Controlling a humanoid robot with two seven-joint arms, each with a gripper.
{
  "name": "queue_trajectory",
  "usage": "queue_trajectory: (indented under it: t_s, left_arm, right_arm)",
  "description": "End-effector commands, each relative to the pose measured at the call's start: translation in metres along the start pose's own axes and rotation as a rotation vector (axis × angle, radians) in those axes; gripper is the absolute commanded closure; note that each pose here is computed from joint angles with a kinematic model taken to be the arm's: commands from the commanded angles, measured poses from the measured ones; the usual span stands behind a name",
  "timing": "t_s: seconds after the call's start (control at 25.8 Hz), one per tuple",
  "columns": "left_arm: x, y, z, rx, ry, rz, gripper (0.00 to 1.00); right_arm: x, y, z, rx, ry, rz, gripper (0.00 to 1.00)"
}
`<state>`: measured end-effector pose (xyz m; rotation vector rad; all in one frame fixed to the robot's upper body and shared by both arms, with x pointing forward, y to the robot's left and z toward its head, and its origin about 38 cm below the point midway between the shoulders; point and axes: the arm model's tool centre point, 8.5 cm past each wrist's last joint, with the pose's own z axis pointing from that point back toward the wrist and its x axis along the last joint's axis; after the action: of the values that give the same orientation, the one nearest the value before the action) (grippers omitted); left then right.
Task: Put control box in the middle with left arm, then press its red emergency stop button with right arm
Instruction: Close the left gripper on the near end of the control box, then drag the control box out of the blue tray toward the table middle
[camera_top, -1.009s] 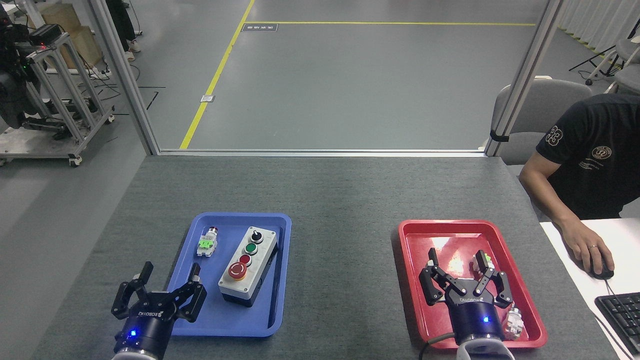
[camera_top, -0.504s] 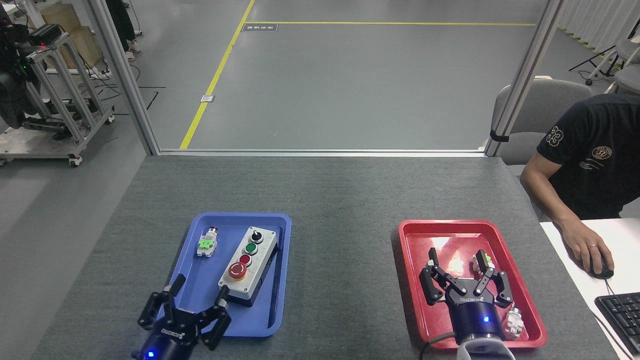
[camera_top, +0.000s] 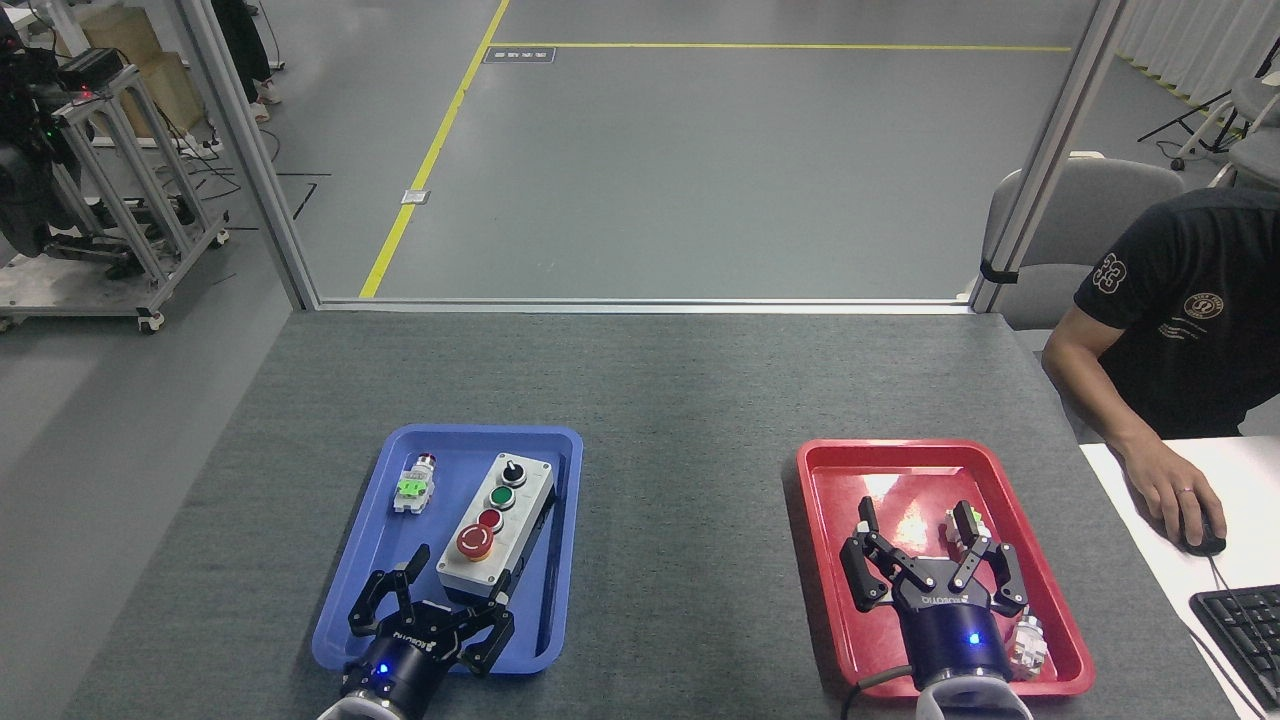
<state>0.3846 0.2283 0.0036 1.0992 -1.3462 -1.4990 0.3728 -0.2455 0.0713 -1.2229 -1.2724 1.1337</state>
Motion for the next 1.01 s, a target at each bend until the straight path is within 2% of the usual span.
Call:
queue_trajectory:
  t_s: [0.0,0.12,0.35,0.54,0.78,0.97]
  left_arm:
    - [-0.009,-0.011,-0.012,-0.046,0.016,-0.002,0.01]
    - [-0.012,-0.018,-0.015,-0.069,0.024,0.003,0.01]
    - [-0.010,-0.018,-0.016,-0.073,0.021,0.006,0.01]
    - [0.016,-0.022,-0.021,-0.082,-0.022,0.030,0.01]
    - [0.039,-0.039,-0.033,-0.173,-0.050,0.063,0.01]
    - [0.029,-0.034,-0.055,-0.186,-0.005,0.054,0.01]
  right_arm:
    - [0.000,0.000,0.000,0.001,0.000,-0.001,0.00]
    - [0.000,0.000,0.000,0.001,0.000,-0.001,0.00]
    - [0.000,0.000,0.000,0.001,0.000,-0.001,0.00]
    - [0.001,0.000,0.000,0.001,0.000,-0.004,0.00]
    - [0.002,0.000,0.000,0.000,0.000,-0.007,0.00]
    - [0.004,0.000,0.000,0.000,0.000,-0.012,0.00]
